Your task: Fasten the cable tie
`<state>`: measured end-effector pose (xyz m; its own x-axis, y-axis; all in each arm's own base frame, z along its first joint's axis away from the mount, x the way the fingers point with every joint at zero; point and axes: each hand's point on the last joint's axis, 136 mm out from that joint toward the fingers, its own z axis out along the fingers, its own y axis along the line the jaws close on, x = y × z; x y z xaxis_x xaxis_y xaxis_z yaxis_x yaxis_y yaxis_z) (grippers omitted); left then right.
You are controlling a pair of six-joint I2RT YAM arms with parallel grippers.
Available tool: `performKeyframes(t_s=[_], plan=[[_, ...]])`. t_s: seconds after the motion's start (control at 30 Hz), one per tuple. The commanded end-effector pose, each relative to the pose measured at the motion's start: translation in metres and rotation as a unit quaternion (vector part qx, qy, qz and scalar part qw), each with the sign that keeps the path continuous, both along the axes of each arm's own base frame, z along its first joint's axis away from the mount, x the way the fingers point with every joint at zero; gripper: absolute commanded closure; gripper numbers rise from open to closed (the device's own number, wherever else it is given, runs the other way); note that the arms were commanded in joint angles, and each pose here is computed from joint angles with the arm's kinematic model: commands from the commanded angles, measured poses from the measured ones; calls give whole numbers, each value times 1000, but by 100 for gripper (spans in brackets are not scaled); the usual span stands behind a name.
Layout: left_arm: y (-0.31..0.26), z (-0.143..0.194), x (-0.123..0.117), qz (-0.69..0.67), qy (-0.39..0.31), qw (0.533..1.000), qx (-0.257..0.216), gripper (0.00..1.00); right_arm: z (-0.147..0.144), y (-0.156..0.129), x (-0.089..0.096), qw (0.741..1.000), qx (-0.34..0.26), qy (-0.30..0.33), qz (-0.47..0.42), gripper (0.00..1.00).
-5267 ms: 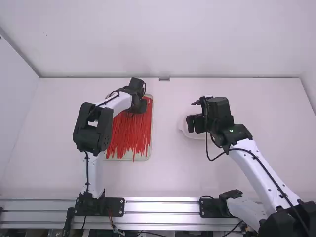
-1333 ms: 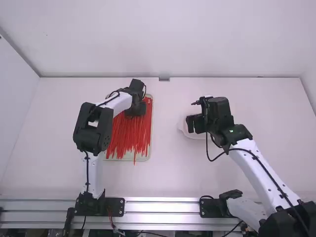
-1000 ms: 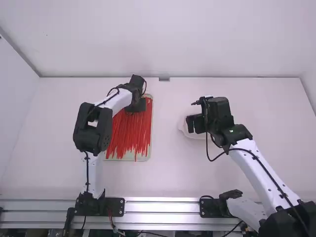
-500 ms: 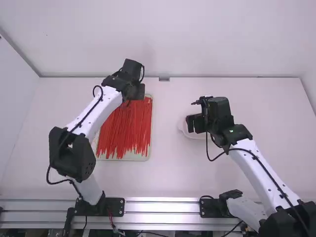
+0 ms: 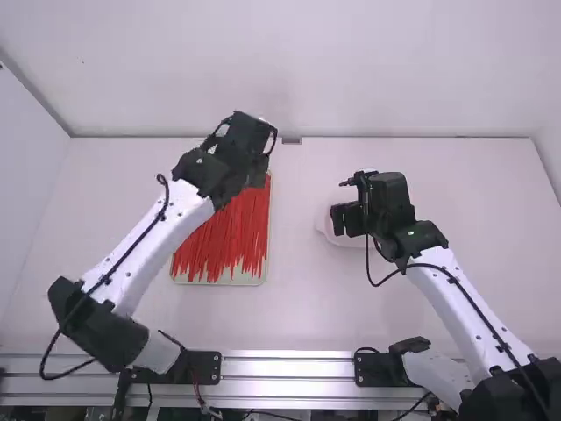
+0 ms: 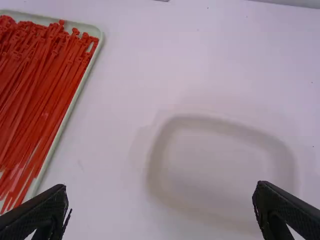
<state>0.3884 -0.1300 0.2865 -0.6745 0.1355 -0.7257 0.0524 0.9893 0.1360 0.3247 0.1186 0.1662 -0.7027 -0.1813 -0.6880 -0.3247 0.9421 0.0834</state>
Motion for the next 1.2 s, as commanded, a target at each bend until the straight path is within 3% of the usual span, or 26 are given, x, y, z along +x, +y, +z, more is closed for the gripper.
performKeyframes(t_s=[0.0, 0.23, 0.43, 0.7, 1.17], plan=[[30, 46, -12, 32, -61, 998, 14, 98, 3, 0, -2, 1000, 1, -6, 1, 2], [51, 97, -58, 14, -124, 992, -12, 98, 3, 0, -1, 1000, 2, -6, 0, 1], [62, 100, -85, 12, -155, 987, -29, 98, 4, 1, -2, 1000, 4, -6, 3, 2], [79, 59, -100, 57, -187, 979, -61, 98, 5, 10, -4, 999, 15, -7, 30, 2], [69, -6, -88, 67, -220, 965, -123, 98, 18, 37, -9, 992, 61, -24, 108, 2]])
